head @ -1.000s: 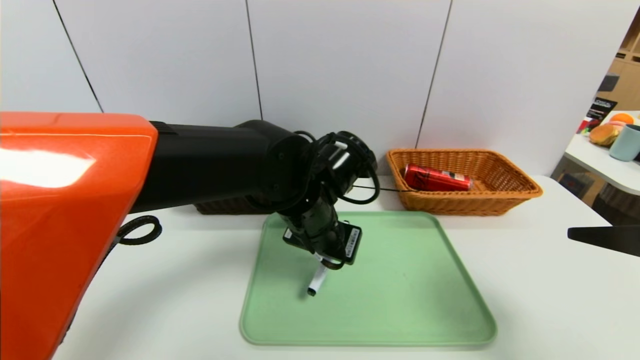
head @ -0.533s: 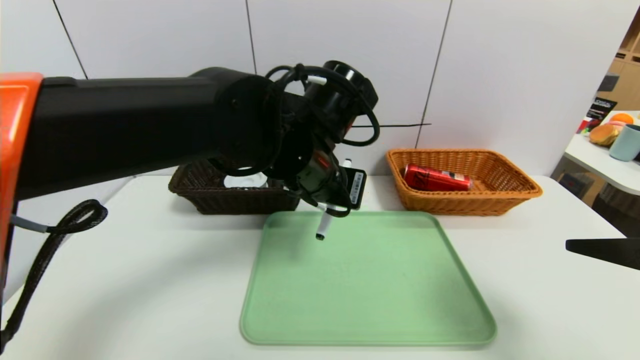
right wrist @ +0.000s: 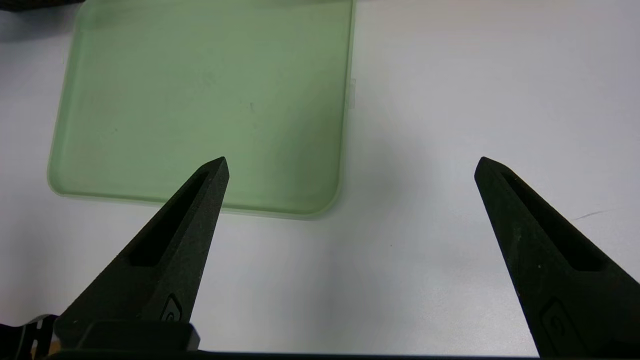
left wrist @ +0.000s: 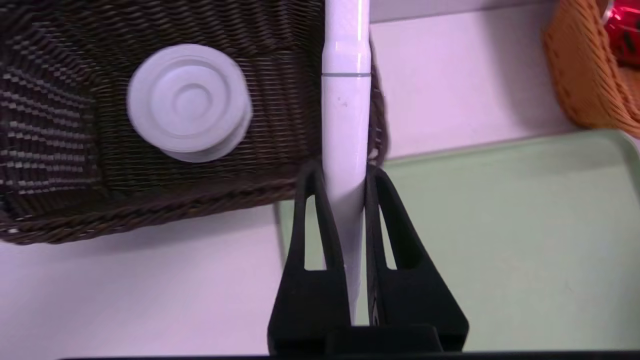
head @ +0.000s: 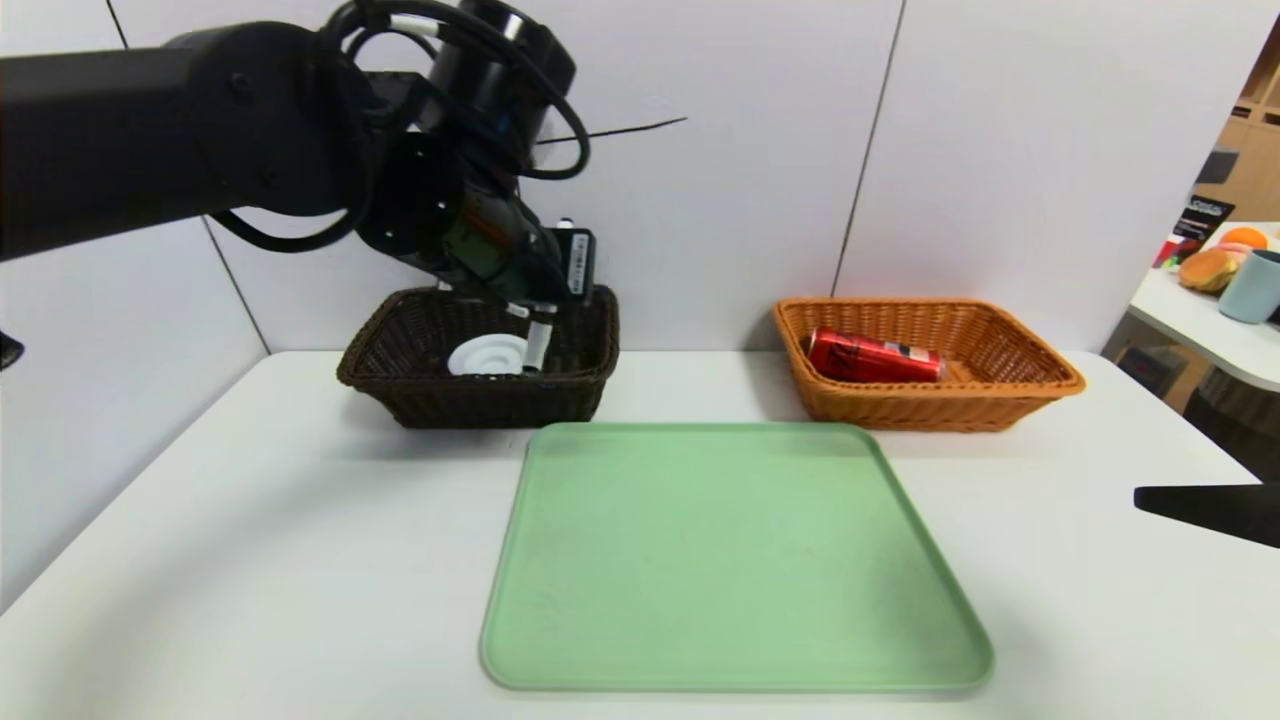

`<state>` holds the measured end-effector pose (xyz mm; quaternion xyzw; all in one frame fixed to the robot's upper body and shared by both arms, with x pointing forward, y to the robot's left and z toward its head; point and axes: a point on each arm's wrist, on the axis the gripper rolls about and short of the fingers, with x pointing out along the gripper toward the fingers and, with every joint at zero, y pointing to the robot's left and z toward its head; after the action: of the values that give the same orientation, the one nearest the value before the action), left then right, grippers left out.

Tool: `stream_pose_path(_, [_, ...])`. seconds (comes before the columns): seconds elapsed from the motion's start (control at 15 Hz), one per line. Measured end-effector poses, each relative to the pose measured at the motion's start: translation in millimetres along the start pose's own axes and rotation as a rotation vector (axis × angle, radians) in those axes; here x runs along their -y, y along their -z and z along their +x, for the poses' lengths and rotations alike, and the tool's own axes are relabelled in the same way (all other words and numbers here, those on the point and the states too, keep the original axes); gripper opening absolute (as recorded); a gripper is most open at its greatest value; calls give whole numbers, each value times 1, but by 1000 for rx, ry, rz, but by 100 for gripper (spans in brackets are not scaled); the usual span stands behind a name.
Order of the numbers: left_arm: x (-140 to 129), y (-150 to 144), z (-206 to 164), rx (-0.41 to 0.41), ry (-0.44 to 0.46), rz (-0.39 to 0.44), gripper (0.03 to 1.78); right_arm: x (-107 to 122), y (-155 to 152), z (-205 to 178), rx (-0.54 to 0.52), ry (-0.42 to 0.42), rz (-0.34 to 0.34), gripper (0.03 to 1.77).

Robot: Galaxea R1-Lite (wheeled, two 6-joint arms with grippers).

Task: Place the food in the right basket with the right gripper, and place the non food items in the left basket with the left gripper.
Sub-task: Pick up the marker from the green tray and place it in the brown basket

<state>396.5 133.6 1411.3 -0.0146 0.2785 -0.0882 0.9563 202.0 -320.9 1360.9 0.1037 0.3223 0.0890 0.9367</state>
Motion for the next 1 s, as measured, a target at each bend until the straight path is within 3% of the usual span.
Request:
stream_pose_path(0.33, [-49,-7,22,-19,-120,-130,16,0,2,2,-10,-2,3,170])
stream_pose_path(1.0, [-81,2,84,-29,-232,-433,16,3,10,3,-25,9,12,170])
